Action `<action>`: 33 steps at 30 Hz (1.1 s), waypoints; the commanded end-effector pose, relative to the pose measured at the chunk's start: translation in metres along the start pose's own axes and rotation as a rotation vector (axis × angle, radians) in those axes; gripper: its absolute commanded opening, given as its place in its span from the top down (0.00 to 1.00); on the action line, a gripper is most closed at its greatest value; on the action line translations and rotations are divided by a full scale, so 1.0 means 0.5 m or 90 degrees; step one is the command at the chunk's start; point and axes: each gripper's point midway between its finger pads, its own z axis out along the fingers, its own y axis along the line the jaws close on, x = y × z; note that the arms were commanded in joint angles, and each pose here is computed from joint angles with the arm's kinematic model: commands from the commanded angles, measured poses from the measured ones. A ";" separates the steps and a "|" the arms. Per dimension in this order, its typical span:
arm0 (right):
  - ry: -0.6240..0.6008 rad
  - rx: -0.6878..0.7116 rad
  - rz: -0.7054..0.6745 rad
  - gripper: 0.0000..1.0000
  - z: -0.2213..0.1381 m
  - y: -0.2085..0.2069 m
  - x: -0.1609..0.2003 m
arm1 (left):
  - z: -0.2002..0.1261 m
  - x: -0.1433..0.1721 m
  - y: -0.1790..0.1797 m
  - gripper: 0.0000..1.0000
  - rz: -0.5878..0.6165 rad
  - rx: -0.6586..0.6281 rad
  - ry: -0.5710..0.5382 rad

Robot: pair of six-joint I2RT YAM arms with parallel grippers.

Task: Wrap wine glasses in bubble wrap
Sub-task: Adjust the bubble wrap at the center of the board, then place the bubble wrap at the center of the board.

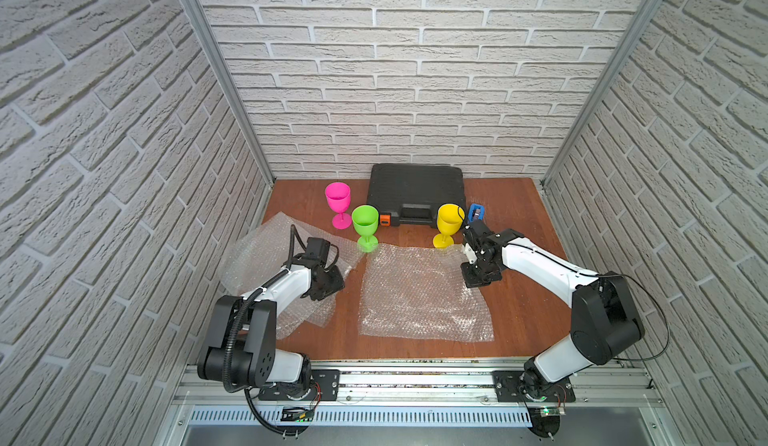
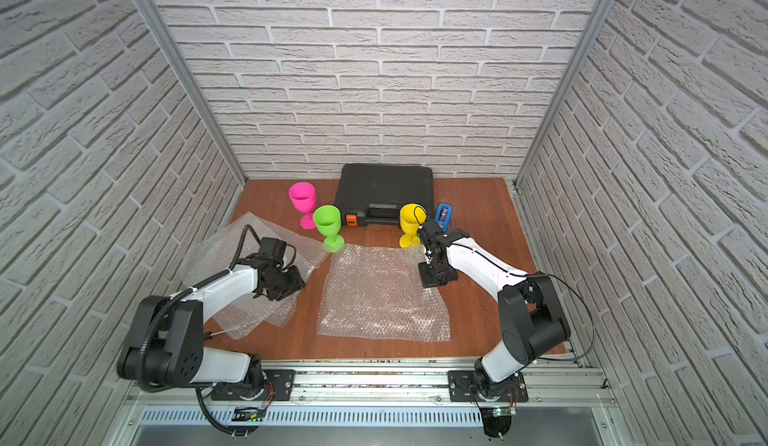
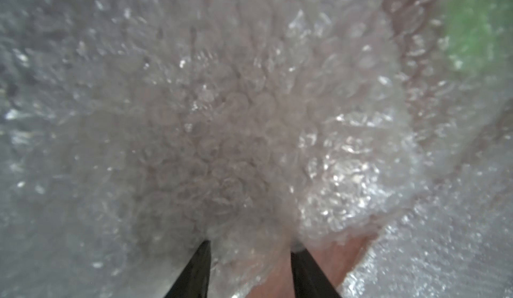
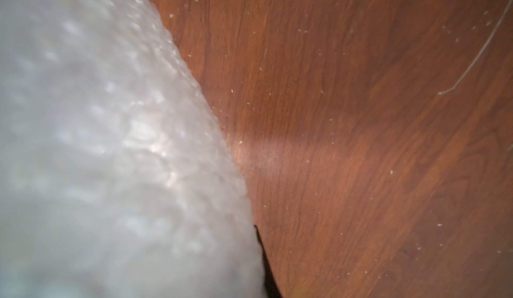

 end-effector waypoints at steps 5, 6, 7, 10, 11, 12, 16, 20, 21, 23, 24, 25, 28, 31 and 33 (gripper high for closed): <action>0.009 -0.081 -0.019 0.98 0.000 0.034 0.019 | -0.025 -0.084 0.044 0.50 -0.012 -0.048 -0.048; 0.010 -0.090 -0.021 0.97 -0.001 0.038 0.021 | -0.034 -0.091 0.040 0.50 -0.006 -0.051 -0.052; 0.012 -0.099 -0.022 0.97 -0.002 0.042 0.023 | -0.044 -0.096 0.033 0.49 0.001 -0.049 -0.056; 0.004 -0.092 -0.017 0.98 -0.003 0.036 0.024 | -0.080 -0.095 0.001 0.43 0.045 -0.050 -0.072; 0.002 -0.087 -0.013 0.98 -0.002 0.031 0.024 | -0.090 -0.090 -0.016 0.41 0.063 -0.043 -0.073; 0.002 -0.085 -0.010 0.98 -0.001 0.029 0.024 | -0.096 -0.083 -0.033 0.40 0.078 -0.036 -0.073; -0.003 -0.086 -0.004 0.97 -0.001 0.026 0.020 | -0.092 -0.031 -0.116 0.41 0.147 0.000 -0.043; 0.001 -0.088 -0.004 0.98 0.002 0.025 0.017 | -0.045 0.019 -0.158 0.41 0.209 -0.033 0.009; 0.002 -0.088 -0.005 0.98 0.002 0.026 0.017 | -0.037 0.023 -0.159 0.41 0.219 -0.049 0.011; 0.004 -0.088 -0.005 0.98 0.002 0.025 0.019 | -0.024 0.027 -0.164 0.40 0.235 -0.066 0.011; 0.006 -0.089 -0.005 0.97 0.002 0.025 0.020 | -0.018 0.028 -0.165 0.40 0.238 -0.069 0.014; 0.006 -0.088 -0.005 0.98 0.001 0.025 0.021 | -0.011 0.027 -0.163 0.39 0.238 -0.075 0.017; 0.003 -0.088 -0.003 0.97 0.002 0.023 0.020 | 0.011 0.036 -0.167 0.43 0.248 -0.070 0.040; 0.002 -0.091 0.001 0.98 0.005 0.025 0.020 | 0.037 0.056 -0.173 0.55 0.246 -0.052 0.077; -0.001 -0.092 0.005 0.98 0.006 0.025 0.020 | 0.047 0.066 -0.176 0.64 0.244 -0.042 0.094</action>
